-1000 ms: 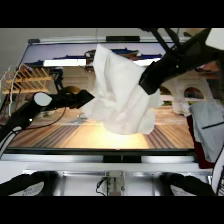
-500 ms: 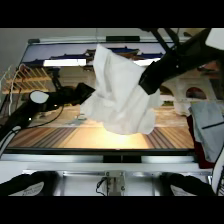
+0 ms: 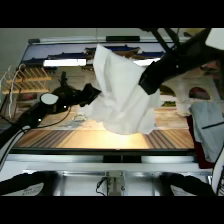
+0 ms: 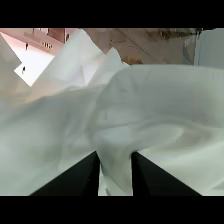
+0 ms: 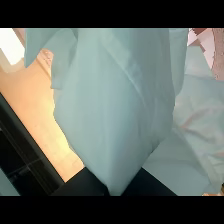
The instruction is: Fold the shirts.
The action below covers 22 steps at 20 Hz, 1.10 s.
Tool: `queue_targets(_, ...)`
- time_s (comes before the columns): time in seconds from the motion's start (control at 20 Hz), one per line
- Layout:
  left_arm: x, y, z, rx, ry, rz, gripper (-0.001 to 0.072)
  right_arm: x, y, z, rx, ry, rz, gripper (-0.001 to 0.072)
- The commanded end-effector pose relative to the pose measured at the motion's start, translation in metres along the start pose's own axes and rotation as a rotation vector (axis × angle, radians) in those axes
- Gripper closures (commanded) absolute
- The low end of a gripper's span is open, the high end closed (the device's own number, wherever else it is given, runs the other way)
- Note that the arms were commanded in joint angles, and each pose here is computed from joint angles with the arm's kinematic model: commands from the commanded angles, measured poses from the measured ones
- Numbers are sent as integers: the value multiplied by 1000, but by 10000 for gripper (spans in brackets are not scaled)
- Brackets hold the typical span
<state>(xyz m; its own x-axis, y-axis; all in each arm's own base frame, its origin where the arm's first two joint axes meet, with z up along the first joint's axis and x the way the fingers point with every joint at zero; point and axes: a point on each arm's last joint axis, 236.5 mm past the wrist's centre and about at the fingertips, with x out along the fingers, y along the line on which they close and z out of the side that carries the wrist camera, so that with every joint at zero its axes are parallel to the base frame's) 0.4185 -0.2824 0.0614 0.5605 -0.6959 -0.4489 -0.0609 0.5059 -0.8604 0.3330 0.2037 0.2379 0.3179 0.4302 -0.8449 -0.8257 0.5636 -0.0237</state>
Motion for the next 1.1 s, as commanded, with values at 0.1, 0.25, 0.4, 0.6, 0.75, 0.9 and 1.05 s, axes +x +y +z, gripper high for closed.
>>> queue_targets(0.1, 6, 9, 1, -4, -4, 17, 599, 0, 0, 0, 0, 0, -1, 651)
queue_targets(0.25, 0, 16, 26, 13, -74, 31, 658, 0, 1, 0, 1, 1, 2, 651)
queue_targets(0.4, -35, 29, 86, 38, -188, 41, 660, 0, 3, -4, 2, 19, 11, 651)
queue_targets(0.6, -77, 59, 134, -27, -258, 61, 660, -1, 9, -9, -4, 38, 38, 652)
queue_targets(0.75, -78, 64, 136, -6, -253, 69, 660, -1, 20, -2, -24, 10, 86, 652)
queue_targets(0.9, -78, 68, 140, -11, -270, 78, 660, 1, 22, -4, -28, 20, 98, 652)
queue_targets(1.05, -81, 72, 147, -16, -294, 87, 659, 6, 27, -15, -31, 72, 135, 652)
